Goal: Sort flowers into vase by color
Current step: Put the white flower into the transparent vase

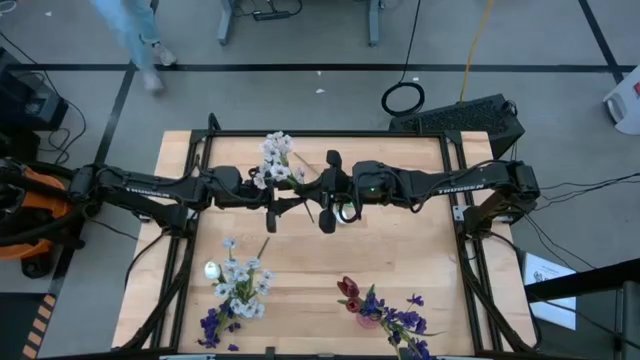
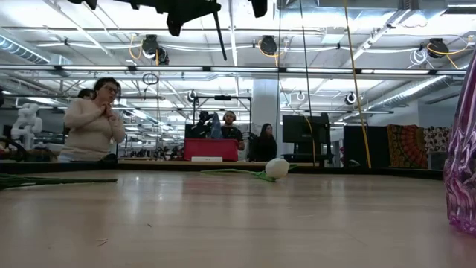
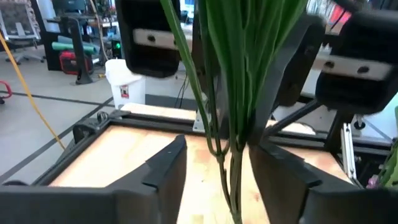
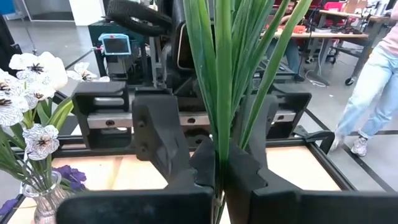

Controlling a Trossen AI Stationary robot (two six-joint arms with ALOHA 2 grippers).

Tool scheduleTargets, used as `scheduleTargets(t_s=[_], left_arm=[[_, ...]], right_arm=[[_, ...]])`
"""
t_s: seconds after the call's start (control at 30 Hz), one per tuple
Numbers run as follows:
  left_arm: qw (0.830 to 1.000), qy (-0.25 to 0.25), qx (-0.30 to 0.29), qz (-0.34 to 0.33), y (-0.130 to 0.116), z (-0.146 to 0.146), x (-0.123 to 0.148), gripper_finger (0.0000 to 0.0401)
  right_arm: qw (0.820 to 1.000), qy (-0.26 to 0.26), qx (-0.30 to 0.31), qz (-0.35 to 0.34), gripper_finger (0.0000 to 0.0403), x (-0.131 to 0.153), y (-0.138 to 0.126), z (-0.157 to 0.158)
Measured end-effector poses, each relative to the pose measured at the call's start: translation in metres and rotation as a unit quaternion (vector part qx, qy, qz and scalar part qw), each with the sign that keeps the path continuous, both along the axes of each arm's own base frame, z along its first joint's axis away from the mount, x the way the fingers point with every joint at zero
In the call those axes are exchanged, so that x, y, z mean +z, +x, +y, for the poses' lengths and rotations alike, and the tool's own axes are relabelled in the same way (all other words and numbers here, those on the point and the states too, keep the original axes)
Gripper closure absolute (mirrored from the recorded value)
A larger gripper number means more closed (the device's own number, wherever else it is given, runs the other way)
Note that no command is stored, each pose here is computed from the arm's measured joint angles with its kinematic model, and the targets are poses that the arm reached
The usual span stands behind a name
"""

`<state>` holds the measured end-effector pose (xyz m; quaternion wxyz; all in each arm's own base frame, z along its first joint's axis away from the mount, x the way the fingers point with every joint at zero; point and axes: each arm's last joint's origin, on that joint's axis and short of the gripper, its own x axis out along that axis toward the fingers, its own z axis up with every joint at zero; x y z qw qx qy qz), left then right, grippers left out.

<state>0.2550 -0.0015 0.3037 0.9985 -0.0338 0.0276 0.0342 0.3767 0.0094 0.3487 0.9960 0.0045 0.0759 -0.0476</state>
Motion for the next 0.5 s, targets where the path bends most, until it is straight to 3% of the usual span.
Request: scheduleTargets(t_s=[0.27,0.5], left_arm=[[1.000,-0.002,-0.001,0.005,-0.0001,-0.0001,-0.0009,0.0297],[0.999,-0.040,-0.013,0.004,0.0000,-0.0010,-0.0011,0.0378]], right_arm=[[1.000,0.008,-0.002,-0.003,0.0399,0.0004,0.0001,0.0000],[1.000,0.019,-0.003,-0.002,0.0397,0.0000,0.0000,0.0000]])
